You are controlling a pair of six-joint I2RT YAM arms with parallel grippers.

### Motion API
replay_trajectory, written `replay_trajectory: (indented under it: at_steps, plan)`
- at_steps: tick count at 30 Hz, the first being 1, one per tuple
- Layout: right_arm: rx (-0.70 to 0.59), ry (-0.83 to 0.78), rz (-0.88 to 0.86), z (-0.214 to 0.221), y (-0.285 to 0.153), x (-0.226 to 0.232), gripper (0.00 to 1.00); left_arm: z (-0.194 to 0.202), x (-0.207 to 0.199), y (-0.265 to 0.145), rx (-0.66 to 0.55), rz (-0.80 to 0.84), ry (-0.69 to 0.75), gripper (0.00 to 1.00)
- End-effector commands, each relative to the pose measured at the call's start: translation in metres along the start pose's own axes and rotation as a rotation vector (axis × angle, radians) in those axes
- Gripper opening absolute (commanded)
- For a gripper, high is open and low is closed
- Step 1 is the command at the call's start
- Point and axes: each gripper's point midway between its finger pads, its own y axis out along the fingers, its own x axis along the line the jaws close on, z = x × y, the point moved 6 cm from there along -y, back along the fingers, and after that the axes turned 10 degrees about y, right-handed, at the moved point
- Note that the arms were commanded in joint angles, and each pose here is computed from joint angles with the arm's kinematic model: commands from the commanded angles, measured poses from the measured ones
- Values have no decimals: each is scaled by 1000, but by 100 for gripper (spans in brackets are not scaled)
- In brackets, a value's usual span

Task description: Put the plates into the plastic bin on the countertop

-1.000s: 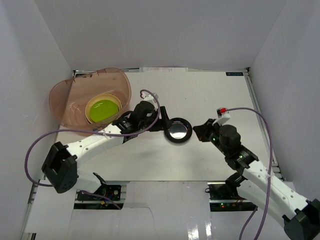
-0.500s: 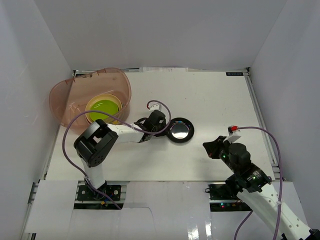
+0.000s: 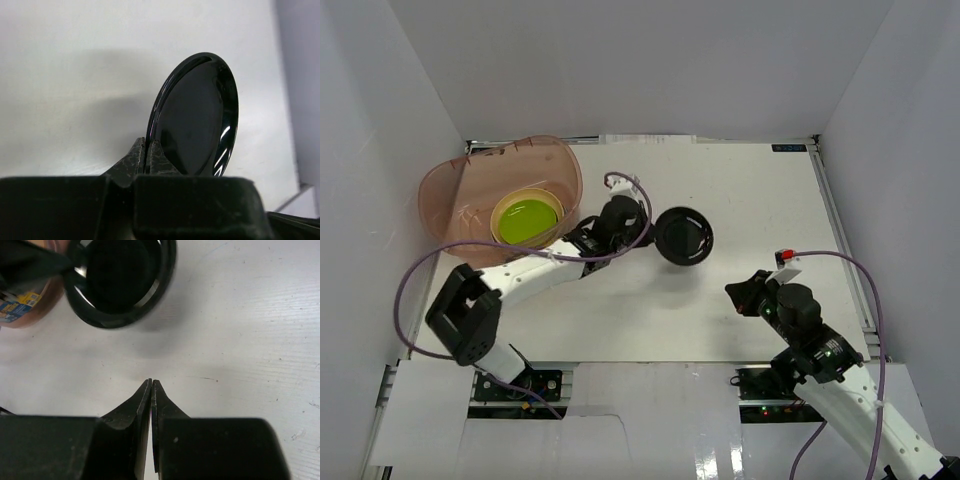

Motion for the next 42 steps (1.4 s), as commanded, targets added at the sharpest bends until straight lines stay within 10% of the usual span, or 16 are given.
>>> replay_trajectory:
  at_steps: [1, 11, 24, 26, 28, 31, 42]
  plan:
    - [-44, -3, -63, -17, -3, 18, 8, -121, -32, -84, -342, 86, 26, 0]
    - [26, 16, -101, -8, 9, 26, 9, -173, 153, -189, -500, -406, -134, 0]
    - [103, 4, -97, -3, 21, 31, 10, -92, 272, -159, -279, -645, -334, 0]
    - [108, 7, -98, -2, 22, 31, 10, -94, 274, -162, -292, -655, -328, 16]
    - [115, 10, -102, -1, 25, 32, 10, -100, 274, -161, -285, -645, -309, 66]
    - [121, 13, -113, -2, 26, 36, 9, -106, 268, -163, -274, -612, -287, 95]
    - [42, -77, -147, -43, 16, 67, 15, -158, 151, -245, -561, -90, -120, 98]
